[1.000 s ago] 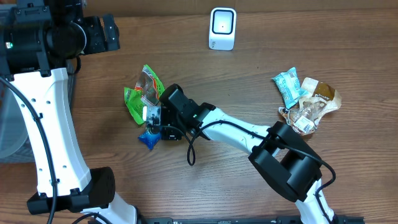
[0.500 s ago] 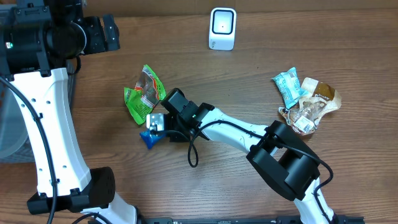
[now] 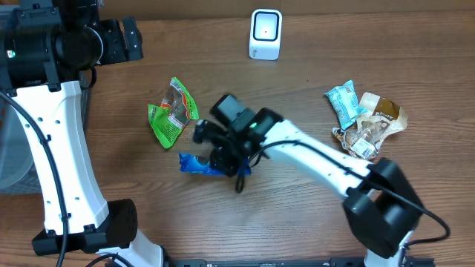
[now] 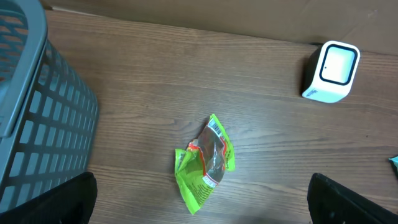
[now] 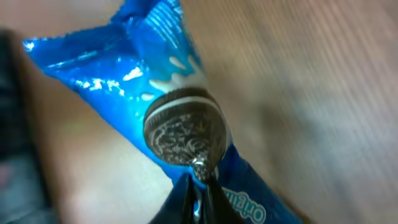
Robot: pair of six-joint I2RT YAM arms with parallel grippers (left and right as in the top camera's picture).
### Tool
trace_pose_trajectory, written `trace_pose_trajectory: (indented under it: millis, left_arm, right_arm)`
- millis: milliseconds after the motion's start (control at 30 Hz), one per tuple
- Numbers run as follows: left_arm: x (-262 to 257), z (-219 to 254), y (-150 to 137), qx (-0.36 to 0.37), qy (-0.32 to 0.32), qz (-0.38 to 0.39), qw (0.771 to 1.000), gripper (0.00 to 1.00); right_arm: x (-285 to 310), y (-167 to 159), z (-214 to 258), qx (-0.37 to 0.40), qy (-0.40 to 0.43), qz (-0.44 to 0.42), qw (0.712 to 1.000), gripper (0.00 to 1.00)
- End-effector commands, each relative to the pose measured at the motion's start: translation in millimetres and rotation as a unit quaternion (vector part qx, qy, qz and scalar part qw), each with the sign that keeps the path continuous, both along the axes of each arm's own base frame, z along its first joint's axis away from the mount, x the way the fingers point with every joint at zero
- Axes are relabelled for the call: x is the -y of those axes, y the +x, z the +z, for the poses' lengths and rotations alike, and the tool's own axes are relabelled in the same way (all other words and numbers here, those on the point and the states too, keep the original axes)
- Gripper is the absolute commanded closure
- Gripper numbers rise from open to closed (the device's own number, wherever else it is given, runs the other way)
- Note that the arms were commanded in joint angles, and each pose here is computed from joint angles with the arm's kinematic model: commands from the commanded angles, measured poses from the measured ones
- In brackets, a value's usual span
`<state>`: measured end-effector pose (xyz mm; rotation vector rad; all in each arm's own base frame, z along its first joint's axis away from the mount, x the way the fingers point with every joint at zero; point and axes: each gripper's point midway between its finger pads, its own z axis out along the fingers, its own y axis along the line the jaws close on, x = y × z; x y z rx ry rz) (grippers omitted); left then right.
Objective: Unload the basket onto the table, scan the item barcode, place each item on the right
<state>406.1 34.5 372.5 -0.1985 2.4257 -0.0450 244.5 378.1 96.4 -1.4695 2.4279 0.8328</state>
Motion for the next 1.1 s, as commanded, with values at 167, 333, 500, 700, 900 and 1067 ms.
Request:
trace_pose_trajectory:
  millis: [167, 333, 500, 700, 900, 1067]
  left_arm:
    - [-1, -2, 2, -0.002, -0.002, 0.005, 1.0, 0.0]
    - [-1, -2, 2, -0.002, -0.002, 0.005, 1.0, 0.0]
    - [-1, -2, 2, -0.002, -0.002, 0.005, 1.0, 0.0]
    - [-1, -2, 2, -0.002, -0.002, 0.005, 1.0, 0.0]
    - [-1, -2, 2, -0.002, -0.002, 0.005, 1.0, 0.0]
    - [-1, -2, 2, -0.002, -0.002, 0.005, 1.0, 0.0]
  right_arm:
    - [32, 11, 107, -0.245, 0.27, -0.004, 0.931, 0.96]
    - [55, 46, 84, -0.29, 0.232, -0.107, 0.922, 0.96]
    - [58, 61, 11, -0.321, 0.106, -0.219, 0.915, 0.93]
    - [87, 93, -31, -0.233, -0.007, -0.331, 0.914, 0.55]
    - [78, 93, -26, -0.12, -0.026, -0.244, 0.962, 0.36]
    - [48, 56, -43, -0.009, -0.108, -0.144, 0.984, 0.31]
